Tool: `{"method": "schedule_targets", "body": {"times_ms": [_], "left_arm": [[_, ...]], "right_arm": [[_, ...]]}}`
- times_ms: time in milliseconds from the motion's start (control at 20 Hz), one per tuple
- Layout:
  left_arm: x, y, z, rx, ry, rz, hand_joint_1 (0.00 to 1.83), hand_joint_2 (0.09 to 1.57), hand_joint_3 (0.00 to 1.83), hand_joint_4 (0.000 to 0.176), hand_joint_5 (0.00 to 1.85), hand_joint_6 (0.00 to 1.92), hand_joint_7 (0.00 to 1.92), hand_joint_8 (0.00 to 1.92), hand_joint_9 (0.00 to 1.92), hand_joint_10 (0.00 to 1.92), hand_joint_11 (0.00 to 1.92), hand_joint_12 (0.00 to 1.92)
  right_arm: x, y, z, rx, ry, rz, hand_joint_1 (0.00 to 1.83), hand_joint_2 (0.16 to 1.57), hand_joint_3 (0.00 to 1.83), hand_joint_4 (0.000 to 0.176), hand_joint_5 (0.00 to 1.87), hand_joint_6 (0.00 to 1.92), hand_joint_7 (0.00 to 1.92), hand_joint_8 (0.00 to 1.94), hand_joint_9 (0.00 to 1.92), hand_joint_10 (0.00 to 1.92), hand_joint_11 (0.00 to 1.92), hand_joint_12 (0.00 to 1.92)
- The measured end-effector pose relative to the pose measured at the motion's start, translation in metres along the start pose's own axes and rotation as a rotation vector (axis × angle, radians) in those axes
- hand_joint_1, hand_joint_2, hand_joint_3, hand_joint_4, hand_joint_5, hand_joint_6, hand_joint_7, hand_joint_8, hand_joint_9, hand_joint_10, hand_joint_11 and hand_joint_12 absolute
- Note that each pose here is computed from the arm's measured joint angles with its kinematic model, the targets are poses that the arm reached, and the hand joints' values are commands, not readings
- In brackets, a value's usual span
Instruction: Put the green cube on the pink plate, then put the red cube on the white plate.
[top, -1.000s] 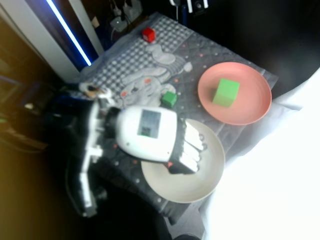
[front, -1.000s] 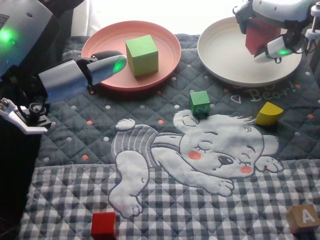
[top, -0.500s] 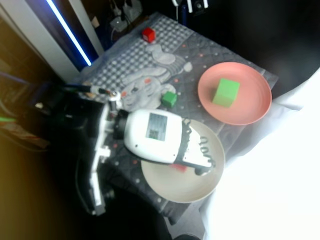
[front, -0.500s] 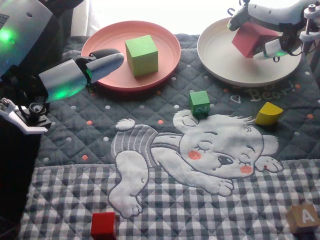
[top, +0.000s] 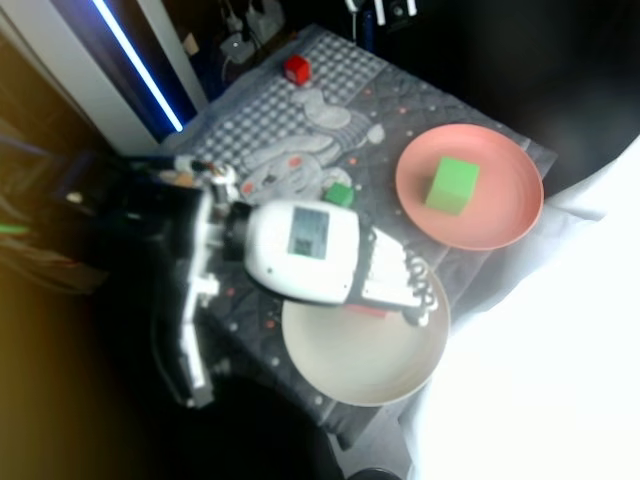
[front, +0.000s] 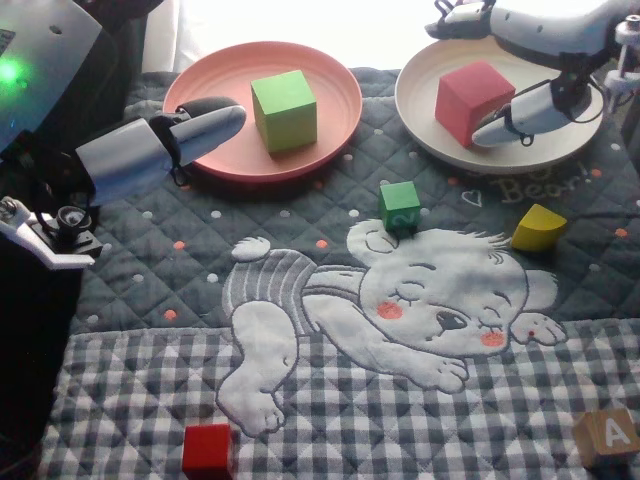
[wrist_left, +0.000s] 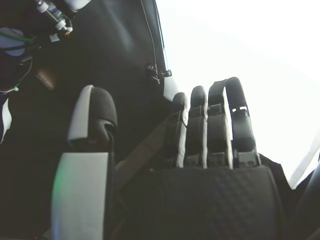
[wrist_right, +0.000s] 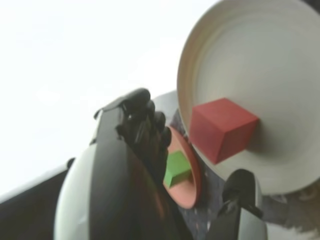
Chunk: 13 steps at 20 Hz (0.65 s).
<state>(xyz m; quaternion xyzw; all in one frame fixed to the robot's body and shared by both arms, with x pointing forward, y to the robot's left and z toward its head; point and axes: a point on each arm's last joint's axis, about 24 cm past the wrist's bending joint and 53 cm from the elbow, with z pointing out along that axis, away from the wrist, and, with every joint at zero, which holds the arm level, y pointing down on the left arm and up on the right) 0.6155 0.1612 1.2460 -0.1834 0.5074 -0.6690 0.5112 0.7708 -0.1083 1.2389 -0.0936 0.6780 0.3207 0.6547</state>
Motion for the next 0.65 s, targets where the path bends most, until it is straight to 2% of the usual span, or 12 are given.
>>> {"method": "schedule_targets", "body": {"times_ms": [50, 150, 200, 250, 350, 450, 500, 550, 600, 650], "left_arm": [[-0.001, 0.0, 0.0, 0.0, -0.003, -0.001, 0.66, 1.13, 0.0, 0.009, 0.27, 0.01, 0.23, 0.0, 0.2, 0.0, 0.0, 0.89], [-0.003, 0.003, -0.003, -0.008, -0.013, -0.004, 0.64, 1.13, 0.0, 0.023, 0.29, 0.01, 0.24, 0.0, 0.2, 0.0, 0.0, 0.94], [-0.002, 0.004, -0.004, -0.015, -0.014, -0.006, 0.64, 1.13, 0.0, 0.015, 0.29, 0.01, 0.24, 0.0, 0.2, 0.0, 0.0, 0.94], [-0.002, 0.005, -0.005, -0.016, -0.014, -0.006, 0.66, 1.13, 0.0, 0.012, 0.31, 0.01, 0.25, 0.01, 0.22, 0.01, 0.0, 0.93], [-0.003, 0.005, -0.005, -0.017, -0.018, -0.007, 0.68, 1.11, 0.0, 0.025, 0.33, 0.01, 0.27, 0.01, 0.22, 0.01, 0.0, 0.88], [-0.004, 0.005, -0.007, -0.017, -0.024, -0.01, 0.65, 1.12, 0.0, 0.032, 0.35, 0.01, 0.28, 0.01, 0.25, 0.02, 0.0, 0.95], [-0.005, 0.005, -0.009, -0.016, -0.033, -0.013, 0.66, 1.13, 0.0, 0.028, 0.35, 0.01, 0.29, 0.01, 0.26, 0.02, 0.0, 0.97], [-0.005, 0.006, -0.009, -0.019, -0.034, -0.014, 0.66, 1.14, 0.0, 0.01, 0.35, 0.01, 0.31, 0.01, 0.27, 0.02, 0.0, 1.0], [-0.006, 0.005, -0.01, -0.015, -0.038, -0.014, 0.69, 1.14, 0.0, 0.002, 0.35, 0.01, 0.32, 0.01, 0.29, 0.02, 0.0, 1.03], [-0.008, 0.004, -0.011, -0.011, -0.046, -0.014, 0.71, 1.15, 0.0, 0.0, 0.35, 0.0, 0.32, 0.0, 0.3, 0.02, 0.0, 1.05]], "right_arm": [[-0.007, 0.006, -0.006, -0.022, -0.023, 0.002, 0.6, 0.92, 0.0, 0.0, 0.29, 0.0, 0.21, 0.0, 0.13, 0.01, 0.0, 0.56], [-0.021, 0.016, -0.018, -0.057, -0.067, 0.005, 0.57, 0.89, 0.0, 0.0, 0.24, 0.0, 0.18, 0.0, 0.1, 0.01, 0.0, 0.34], [-0.024, 0.02, -0.022, -0.07, -0.081, 0.006, 0.56, 0.88, 0.0, 0.0, 0.23, 0.0, 0.18, 0.0, 0.09, 0.0, 0.0, 0.25], [-0.029, 0.026, -0.028, -0.09, -0.1, 0.007, 0.52, 0.89, 0.0, 0.0, 0.22, 0.0, 0.19, 0.0, 0.12, 0.01, 0.0, 0.42], [-0.031, 0.039, -0.044, -0.133, -0.125, 0.011, 0.49, 0.86, 0.0, 0.0, 0.25, 0.01, 0.19, 0.01, 0.13, 0.01, 0.0, 0.87], [-0.036, 0.055, -0.059, -0.185, -0.16, 0.018, 0.4, 0.89, 0.0, 0.0, 0.25, 0.01, 0.22, 0.01, 0.18, 0.03, 0.0, 0.81], [-0.04, 0.064, -0.07, -0.217, -0.188, 0.023, 0.38, 0.91, 0.0, 0.0, 0.25, 0.01, 0.24, 0.01, 0.2, 0.04, 0.0, 0.86], [-0.045, 0.073, -0.081, -0.252, -0.222, 0.029, 0.5, 0.94, 0.0, 0.0, 0.29, 0.02, 0.29, 0.02, 0.23, 0.04, 0.0, 0.83], [-0.047, 0.08, -0.089, -0.275, -0.24, 0.035, 0.51, 0.97, 0.01, 0.0, 0.28, 0.02, 0.26, 0.01, 0.2, 0.03, 0.0, 0.82], [-0.046, 0.09, -0.101, -0.311, -0.262, 0.041, 0.51, 1.01, 0.03, 0.0, 0.31, 0.03, 0.29, 0.01, 0.22, 0.04, 0.0, 0.92]]}}
